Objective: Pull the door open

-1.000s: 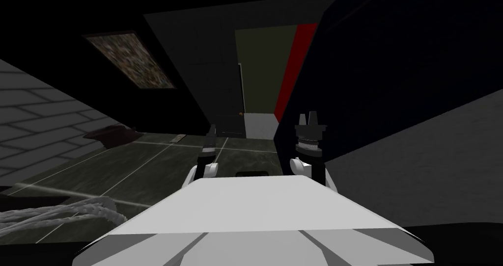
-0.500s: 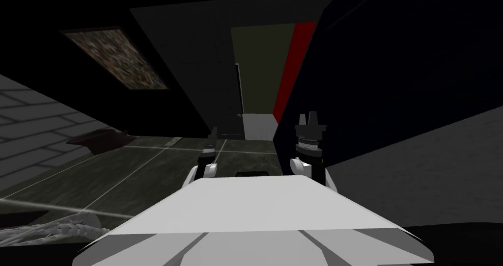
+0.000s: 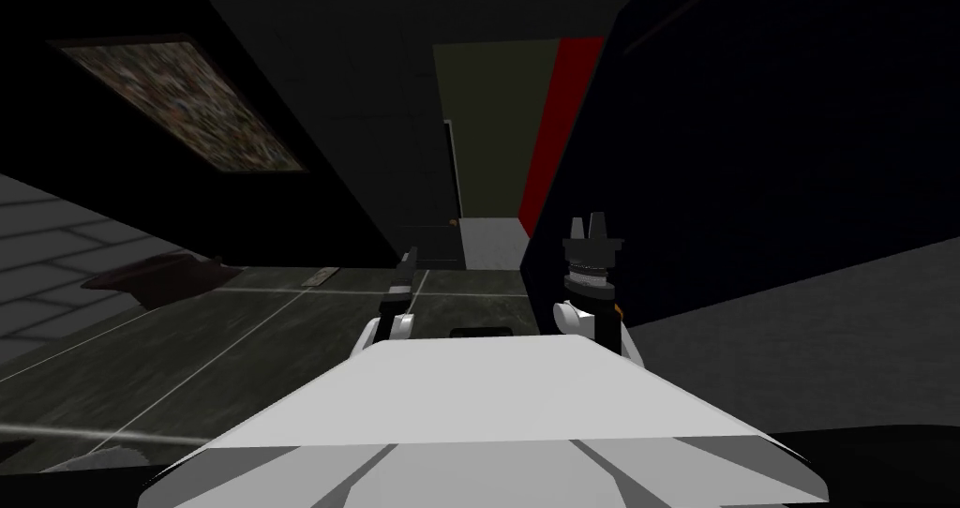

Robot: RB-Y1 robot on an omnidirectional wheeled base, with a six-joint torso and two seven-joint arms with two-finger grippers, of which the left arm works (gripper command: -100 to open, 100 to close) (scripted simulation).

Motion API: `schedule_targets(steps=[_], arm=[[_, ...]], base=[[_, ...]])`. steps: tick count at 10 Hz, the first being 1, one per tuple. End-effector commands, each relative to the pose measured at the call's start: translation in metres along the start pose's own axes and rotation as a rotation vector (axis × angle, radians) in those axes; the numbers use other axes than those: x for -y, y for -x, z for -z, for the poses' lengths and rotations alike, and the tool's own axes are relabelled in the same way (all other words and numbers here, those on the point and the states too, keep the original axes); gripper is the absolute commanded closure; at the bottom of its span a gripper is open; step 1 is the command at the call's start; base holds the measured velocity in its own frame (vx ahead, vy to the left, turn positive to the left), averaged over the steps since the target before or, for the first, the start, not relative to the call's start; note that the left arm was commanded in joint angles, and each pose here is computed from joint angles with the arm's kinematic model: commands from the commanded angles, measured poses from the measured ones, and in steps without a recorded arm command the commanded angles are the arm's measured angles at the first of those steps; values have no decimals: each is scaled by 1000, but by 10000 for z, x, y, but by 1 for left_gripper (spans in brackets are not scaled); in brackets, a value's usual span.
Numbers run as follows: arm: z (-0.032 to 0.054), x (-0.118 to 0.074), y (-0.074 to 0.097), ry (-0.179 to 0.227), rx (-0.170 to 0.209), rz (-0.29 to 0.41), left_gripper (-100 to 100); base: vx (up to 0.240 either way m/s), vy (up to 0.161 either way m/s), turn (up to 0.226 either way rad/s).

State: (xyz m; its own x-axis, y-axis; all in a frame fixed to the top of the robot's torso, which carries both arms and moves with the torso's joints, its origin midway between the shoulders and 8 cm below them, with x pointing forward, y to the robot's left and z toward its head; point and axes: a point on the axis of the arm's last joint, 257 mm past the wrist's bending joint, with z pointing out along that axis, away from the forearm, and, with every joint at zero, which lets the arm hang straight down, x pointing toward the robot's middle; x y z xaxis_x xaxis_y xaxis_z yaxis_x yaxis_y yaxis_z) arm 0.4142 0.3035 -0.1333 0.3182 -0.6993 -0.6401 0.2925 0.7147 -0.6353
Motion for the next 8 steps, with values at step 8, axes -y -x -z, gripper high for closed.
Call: schedule_targets(steps=[8], arm=[[169,-596,-211,82,-60,-228,-100]], base=[[99,8,-57]])
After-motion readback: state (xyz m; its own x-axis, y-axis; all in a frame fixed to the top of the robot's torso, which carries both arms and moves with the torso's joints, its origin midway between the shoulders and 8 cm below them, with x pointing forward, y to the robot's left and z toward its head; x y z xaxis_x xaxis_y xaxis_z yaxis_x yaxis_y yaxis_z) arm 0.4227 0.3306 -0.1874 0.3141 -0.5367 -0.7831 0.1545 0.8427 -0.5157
